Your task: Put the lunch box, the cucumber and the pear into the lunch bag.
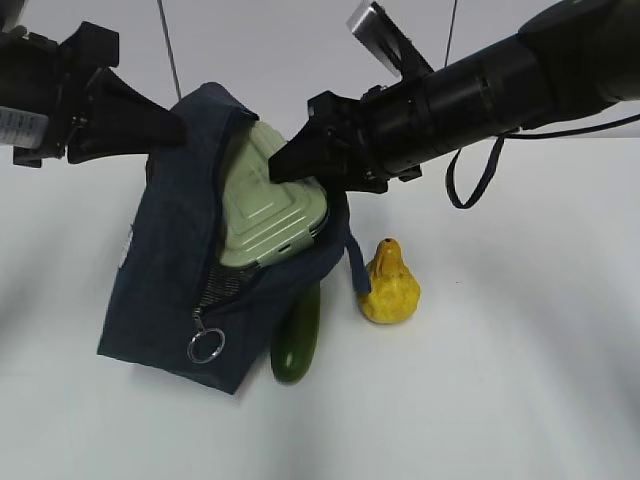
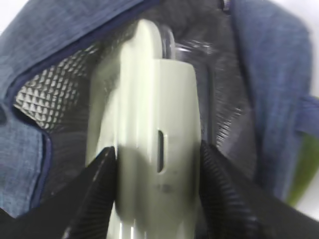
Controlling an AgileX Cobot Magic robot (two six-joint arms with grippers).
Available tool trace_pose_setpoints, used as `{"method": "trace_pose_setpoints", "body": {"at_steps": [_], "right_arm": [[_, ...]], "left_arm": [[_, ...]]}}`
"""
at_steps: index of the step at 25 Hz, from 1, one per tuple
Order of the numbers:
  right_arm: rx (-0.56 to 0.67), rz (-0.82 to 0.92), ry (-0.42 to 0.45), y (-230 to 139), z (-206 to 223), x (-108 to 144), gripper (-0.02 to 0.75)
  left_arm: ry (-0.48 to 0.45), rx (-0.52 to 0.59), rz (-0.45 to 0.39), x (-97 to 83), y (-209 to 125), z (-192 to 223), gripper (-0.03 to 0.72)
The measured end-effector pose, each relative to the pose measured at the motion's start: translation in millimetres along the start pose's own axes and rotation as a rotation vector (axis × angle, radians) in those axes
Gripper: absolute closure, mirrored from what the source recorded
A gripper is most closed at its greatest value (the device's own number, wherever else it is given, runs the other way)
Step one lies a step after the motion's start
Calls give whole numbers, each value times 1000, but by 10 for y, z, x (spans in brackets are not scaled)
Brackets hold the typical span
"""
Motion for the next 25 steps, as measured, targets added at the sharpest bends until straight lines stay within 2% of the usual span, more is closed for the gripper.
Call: {"method": "trace_pose_setpoints", "body": {"at_steps": [8,13,18,25], "right_arm": [[29,-72,-42,-73,119,39,349],[76,-92,-33,-190,253,50,349],[102,-87,-41,-261,331,-18,349],[127,-92,-52,-325,388,-92,342]], "left_arm": [[-38,16,1,-27,-16,40,669],[-50,36,1,-37,-46,50,669],[-78,93,-21,-30,-121,103,669],[-85,100,-23,-40,-132,102,669]]}}
Point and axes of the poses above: a point on each arm's last joint axis where the gripper is mounted, z pointing out along that axis toward the gripper, x along the wrist's bending axis when the last joint is at zero, y = z × x, the point moved 7 cm from there along z, pointing out along that axis toward the gripper, and after that the axes turned 5 degrees about -z, right-handed, at the moved point
